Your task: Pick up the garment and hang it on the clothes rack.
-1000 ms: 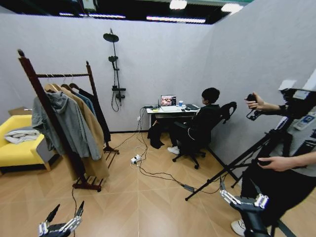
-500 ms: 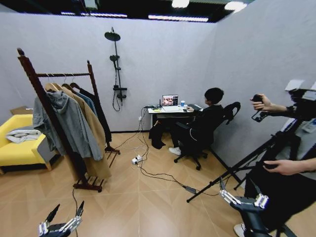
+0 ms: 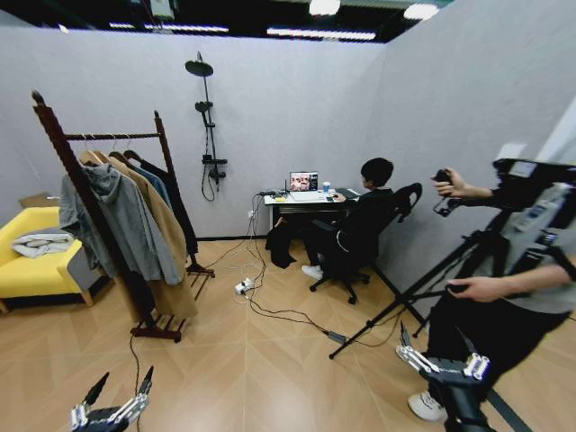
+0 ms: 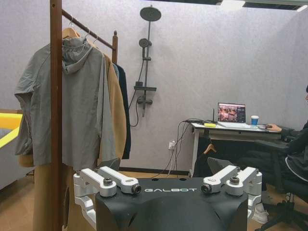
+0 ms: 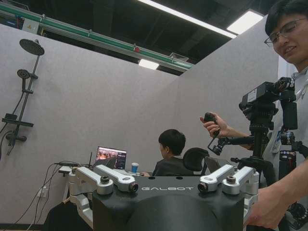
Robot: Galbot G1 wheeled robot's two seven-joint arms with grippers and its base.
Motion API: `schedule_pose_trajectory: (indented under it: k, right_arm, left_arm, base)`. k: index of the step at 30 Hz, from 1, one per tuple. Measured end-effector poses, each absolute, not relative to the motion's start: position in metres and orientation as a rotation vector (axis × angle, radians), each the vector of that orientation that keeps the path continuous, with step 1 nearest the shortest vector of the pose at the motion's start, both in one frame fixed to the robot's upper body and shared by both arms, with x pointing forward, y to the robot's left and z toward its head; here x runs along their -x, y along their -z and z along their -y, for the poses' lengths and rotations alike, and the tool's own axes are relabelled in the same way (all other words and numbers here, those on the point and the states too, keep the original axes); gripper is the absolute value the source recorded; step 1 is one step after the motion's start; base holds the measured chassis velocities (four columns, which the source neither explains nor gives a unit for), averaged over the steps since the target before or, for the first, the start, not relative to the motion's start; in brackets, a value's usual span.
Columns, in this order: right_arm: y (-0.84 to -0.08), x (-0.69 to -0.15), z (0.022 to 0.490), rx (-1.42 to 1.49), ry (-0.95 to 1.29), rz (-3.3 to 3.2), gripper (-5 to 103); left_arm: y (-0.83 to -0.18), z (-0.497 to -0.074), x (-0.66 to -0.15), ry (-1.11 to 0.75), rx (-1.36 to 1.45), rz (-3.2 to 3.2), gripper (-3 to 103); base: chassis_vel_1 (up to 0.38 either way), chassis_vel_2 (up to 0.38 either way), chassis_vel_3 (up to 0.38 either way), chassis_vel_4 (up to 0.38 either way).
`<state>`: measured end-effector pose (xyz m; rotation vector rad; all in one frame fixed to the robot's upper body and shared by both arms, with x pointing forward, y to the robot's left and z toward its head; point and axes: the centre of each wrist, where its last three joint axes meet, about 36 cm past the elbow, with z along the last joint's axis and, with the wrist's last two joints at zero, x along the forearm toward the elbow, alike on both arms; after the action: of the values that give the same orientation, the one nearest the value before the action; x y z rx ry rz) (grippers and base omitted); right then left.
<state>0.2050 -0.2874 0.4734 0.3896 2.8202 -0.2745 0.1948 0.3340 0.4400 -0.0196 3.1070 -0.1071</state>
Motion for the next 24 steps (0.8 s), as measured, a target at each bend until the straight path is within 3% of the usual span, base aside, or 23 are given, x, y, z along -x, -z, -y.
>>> schedule_pose_trajectory:
  k: [14,24]
  right_arm:
    - [-0.4734,-0.2051,0.2873,-0.389,0.274,-2.82,100]
    - [-0.4734,-0.2051,0.2873,-0.389,0.274,-2.82,100]
  left_arm:
    - [-0.44,-0.3341,-0.1948,0.107,0.021,-3.107,100]
    - [-0.44,-0.3341,-0.1948,0.107,0.021,-3.107,100]
  base:
    - [-0.008,0.034,0.007,-0.032]
    - [-0.059,-0.097,0.07,0.083]
